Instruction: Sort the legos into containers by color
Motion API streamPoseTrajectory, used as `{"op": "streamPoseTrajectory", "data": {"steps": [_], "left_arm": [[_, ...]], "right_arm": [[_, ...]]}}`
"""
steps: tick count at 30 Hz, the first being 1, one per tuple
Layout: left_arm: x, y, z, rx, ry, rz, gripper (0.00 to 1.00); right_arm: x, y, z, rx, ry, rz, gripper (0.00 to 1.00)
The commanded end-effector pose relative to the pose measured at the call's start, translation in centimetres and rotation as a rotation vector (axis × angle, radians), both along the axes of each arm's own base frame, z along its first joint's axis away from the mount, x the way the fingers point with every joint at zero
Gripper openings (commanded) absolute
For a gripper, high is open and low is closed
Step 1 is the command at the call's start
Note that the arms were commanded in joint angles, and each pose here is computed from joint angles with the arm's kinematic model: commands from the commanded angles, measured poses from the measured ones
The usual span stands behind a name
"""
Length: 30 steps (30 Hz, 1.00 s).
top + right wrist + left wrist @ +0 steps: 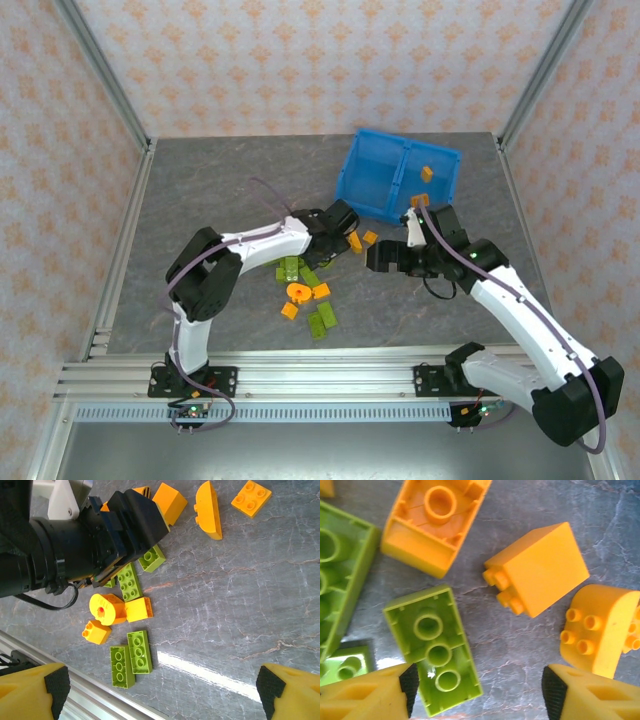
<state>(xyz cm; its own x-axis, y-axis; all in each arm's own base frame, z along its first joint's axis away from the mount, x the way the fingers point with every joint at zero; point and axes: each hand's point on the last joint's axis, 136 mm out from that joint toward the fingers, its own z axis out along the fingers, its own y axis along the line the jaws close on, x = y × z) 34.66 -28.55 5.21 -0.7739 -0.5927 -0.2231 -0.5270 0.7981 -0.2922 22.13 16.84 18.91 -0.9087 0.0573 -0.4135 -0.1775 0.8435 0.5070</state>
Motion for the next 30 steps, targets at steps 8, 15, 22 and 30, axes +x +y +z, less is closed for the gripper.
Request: {"op": "streamPoseTrajectory", "data": {"steps": [8, 15, 22, 30], "left_arm": [[-1.2, 2.6, -2.6, 0.121, 0.088, 0.055, 0.62], [-1.5, 3.2, -2.8, 0.168, 0.109, 0.029, 0.59], [-1.7, 3.2, -3.1, 0.190, 0.131, -0.019, 0.60], [-1.0, 2.9, -2.5, 0.186, 0.104, -0.036, 0.31]], "right_arm": [[0.2, -2.0, 0.2, -0.085, -0.068, -0.055, 0.98], [0.4, -2.1, 0.4, -0.087, -0.076, -0.069, 0.98], [0.6, -2.3, 0.6, -0.087, -0.079, -0.087, 0.99], [0.5, -2.2, 1.0, -0.081, -0.083, -0.084, 0.99]]}}
